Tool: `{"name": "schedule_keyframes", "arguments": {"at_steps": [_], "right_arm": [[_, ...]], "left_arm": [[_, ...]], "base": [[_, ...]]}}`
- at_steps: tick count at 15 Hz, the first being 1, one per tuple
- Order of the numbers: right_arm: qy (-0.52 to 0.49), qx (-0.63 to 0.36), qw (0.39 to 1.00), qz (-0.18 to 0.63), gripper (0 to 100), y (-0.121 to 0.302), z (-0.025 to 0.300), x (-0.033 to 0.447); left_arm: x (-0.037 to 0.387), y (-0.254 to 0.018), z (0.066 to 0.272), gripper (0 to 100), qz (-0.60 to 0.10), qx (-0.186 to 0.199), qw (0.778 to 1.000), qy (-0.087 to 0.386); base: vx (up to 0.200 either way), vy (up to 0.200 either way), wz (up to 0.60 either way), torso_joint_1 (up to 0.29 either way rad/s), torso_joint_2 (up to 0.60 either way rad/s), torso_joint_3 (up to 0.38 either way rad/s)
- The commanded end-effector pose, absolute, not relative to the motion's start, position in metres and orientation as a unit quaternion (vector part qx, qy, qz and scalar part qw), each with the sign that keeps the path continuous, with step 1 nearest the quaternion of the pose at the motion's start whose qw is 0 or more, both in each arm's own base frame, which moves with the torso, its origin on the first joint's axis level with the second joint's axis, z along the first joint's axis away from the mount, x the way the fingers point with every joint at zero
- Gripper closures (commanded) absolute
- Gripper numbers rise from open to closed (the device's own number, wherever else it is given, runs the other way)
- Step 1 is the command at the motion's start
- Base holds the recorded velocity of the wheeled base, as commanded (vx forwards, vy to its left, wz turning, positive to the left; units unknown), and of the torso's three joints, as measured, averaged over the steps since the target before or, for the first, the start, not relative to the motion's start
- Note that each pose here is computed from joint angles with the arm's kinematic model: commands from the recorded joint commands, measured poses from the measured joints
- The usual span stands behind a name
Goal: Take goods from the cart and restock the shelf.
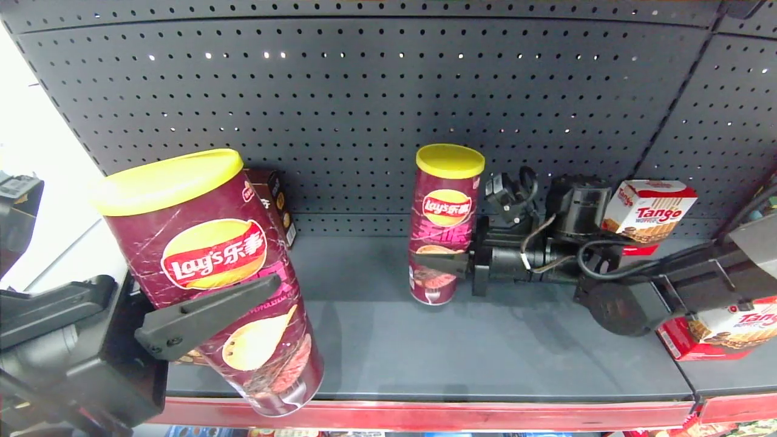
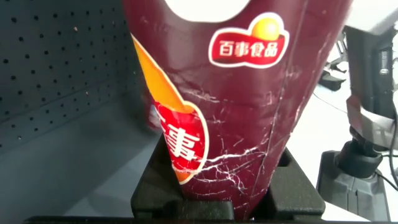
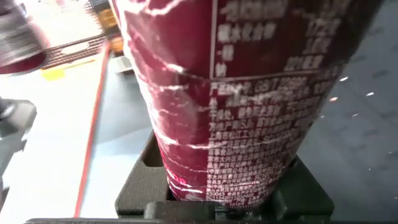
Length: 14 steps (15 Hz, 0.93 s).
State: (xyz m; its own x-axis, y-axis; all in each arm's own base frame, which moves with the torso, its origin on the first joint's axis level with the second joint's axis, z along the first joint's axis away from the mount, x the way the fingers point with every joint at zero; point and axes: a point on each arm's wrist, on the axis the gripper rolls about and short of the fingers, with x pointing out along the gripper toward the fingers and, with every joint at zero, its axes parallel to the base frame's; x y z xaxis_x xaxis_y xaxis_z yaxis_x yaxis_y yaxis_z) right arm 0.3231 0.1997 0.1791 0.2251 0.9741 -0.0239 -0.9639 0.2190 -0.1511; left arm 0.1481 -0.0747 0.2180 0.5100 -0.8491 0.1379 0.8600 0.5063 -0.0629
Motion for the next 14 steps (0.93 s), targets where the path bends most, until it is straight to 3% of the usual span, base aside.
{"name": "schedule_keyframes", "arguments": {"at_steps": [1,6,14], "right_arm": [[-0.054,-0.069,0.776,0.624,100,0.196,0.180,0.274],[-0.041,-0.068,0.775,0.627,100,0.182,0.150,0.249],[-0.027,-0.069,0.774,0.629,100,0.177,0.132,0.243]], "left_arm": [[0.148,-0.075,0.220,100,-0.494,-0.061,0.866,-0.049],[0.148,-0.075,0.219,100,-0.493,-0.062,0.867,-0.046],[0.149,-0.075,0.218,100,-0.493,-0.062,0.867,-0.043]], "base": [[0.000,0.000,0.00,0.000,0.00,0.000],[0.000,0.000,0.00,0.000,0.00,0.000],[0.000,0.000,0.00,0.000,0.00,0.000]]}}
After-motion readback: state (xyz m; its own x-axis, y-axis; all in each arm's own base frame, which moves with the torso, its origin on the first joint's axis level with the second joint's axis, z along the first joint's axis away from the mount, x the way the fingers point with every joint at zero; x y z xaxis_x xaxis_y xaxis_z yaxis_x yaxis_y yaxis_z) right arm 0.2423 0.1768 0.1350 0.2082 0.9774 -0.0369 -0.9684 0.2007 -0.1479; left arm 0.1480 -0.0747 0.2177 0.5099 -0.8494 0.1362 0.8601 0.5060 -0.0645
